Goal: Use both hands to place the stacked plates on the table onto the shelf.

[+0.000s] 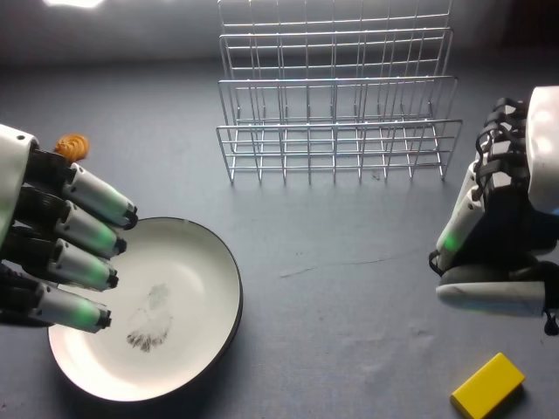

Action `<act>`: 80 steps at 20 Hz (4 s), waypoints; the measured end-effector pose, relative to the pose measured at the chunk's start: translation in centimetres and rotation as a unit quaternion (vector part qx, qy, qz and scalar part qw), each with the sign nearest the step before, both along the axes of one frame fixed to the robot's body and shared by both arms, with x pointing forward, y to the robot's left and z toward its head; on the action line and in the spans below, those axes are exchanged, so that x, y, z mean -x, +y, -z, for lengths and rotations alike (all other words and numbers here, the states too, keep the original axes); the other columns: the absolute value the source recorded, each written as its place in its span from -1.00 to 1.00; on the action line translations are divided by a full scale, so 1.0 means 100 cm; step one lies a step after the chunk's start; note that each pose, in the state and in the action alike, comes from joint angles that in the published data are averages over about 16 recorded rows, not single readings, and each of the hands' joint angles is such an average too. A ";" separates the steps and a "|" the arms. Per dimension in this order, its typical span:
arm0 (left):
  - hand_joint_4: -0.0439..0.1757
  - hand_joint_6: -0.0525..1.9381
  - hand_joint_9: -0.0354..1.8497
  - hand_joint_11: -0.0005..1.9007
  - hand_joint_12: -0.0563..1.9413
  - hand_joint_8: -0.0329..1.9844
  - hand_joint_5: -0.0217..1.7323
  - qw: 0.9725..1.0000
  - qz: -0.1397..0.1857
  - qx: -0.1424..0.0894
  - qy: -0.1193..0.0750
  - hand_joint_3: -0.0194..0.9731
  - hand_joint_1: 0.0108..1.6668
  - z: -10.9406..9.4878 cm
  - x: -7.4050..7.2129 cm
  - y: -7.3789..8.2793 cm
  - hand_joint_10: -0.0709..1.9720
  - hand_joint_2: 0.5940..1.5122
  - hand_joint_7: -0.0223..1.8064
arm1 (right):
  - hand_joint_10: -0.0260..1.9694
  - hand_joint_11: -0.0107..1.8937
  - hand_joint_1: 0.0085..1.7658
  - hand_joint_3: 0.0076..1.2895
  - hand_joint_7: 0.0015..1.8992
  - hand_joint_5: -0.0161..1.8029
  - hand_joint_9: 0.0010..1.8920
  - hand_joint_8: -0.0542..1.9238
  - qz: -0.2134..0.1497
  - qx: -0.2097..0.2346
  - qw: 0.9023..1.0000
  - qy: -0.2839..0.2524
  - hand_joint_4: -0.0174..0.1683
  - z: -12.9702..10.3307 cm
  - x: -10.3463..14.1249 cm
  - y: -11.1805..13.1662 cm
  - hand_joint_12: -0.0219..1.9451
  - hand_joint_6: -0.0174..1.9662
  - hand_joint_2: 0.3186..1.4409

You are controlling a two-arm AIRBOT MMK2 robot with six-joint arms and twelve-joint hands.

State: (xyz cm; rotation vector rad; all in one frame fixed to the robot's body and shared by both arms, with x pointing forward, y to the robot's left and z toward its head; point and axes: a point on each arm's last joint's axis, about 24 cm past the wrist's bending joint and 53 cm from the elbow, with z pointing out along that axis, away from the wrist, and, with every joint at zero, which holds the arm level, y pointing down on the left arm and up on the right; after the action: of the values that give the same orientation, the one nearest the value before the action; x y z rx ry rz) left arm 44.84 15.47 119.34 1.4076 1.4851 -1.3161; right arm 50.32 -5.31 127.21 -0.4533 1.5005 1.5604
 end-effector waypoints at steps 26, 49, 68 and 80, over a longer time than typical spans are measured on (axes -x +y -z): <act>-0.57 -0.95 -0.74 -0.82 -0.91 -0.95 -0.68 0.999 -0.015 -0.025 0.016 -0.92 -0.98 0.007 -0.006 0.013 -0.92 -0.02 -0.71 | -0.97 -0.97 0.37 -0.98 -0.98 -0.97 -0.99 -0.93 0.026 0.044 0.984 -0.171 -0.76 0.013 -0.012 0.009 -0.99 -0.96 0.21; -0.58 -0.95 -0.70 -0.80 -0.92 -0.95 -0.63 0.969 -0.116 -0.212 0.056 -0.92 -0.98 0.099 -0.028 0.060 -0.92 -0.02 -0.67 | -0.97 -0.97 0.28 -0.98 -0.98 -0.97 -0.98 -0.93 0.018 0.053 0.981 -0.185 -0.79 0.029 -0.010 0.014 -0.98 -0.96 0.20; -0.61 -0.96 -0.74 -0.81 -0.93 -0.95 -0.69 0.929 -0.228 -0.275 0.093 -0.92 -0.99 0.158 -0.055 0.086 -0.92 0.00 -0.72 | -0.97 -0.97 0.26 -0.98 -0.98 -0.97 -0.98 -0.93 0.014 0.055 0.977 -0.203 -0.79 0.032 -0.005 0.016 -0.99 -0.96 0.21; -0.63 -0.97 -0.75 -0.83 -0.93 -0.96 -0.71 0.917 -0.262 -0.274 0.128 -0.92 -0.99 0.174 -0.053 0.086 -0.92 -0.02 -0.74 | -0.97 -0.97 0.23 -0.98 -0.98 -0.97 -0.98 -0.93 0.022 0.075 0.971 -0.227 -0.79 0.045 -0.016 0.029 -0.99 -0.96 0.21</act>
State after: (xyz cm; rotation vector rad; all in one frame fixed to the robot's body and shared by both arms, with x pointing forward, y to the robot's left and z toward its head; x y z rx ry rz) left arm 50.18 24.08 101.99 1.0392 2.3401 -0.7908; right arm 51.96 -2.38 122.75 -0.7998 1.2620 1.2089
